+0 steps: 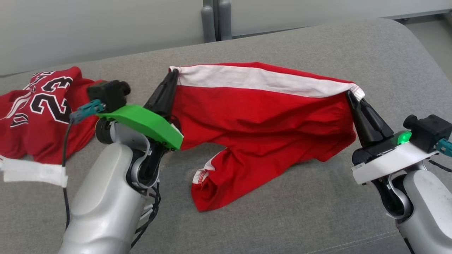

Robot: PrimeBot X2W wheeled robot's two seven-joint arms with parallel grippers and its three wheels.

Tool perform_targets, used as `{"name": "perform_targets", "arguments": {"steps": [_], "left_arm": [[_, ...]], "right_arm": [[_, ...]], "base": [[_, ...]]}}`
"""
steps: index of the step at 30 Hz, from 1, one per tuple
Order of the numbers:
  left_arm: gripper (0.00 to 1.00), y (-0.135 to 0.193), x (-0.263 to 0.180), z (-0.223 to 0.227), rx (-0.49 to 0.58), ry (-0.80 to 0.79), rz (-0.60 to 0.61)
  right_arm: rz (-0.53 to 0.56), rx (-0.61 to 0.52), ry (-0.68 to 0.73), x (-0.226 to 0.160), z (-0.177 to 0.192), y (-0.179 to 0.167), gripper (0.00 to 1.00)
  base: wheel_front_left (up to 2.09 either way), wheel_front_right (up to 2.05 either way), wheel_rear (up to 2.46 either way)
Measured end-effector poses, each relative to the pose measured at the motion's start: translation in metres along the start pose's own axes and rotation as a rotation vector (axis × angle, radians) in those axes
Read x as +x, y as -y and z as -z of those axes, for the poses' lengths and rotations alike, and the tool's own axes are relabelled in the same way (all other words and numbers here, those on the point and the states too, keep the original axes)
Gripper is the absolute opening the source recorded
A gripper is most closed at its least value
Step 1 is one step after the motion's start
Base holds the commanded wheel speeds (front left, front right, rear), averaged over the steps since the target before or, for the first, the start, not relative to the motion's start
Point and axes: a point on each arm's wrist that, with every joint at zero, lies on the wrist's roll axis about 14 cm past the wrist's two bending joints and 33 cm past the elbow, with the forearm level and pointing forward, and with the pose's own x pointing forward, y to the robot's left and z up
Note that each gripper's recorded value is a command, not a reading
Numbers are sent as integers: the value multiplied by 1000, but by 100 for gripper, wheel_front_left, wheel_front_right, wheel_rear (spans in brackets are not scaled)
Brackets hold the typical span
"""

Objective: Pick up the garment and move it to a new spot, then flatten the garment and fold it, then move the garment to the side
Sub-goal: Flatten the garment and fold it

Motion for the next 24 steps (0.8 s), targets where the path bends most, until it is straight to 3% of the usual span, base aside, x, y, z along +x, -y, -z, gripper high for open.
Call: {"name": "perform_targets", "arguments": {"steps": [6, 14, 19, 24], "left_arm": [[0, -2, -29, -57, -72, 258, -8], [0, 1, -68, -116, -33, 459, 19], [0, -9, -71, -128, -28, 444, -6], [0, -28, -53, -149, -10, 422, -68]], "right_arm": [[-88, 68, 112, 3, -37, -28, 0], [-193, 132, 263, 4, -99, -47, 0], [-312, 66, 179, 28, -110, -71, 0], [-273, 39, 81, 74, -109, -57, 0]], "base": [[0, 0, 0], [0, 0, 0], [0, 0, 0], [0, 0, 0]]}}
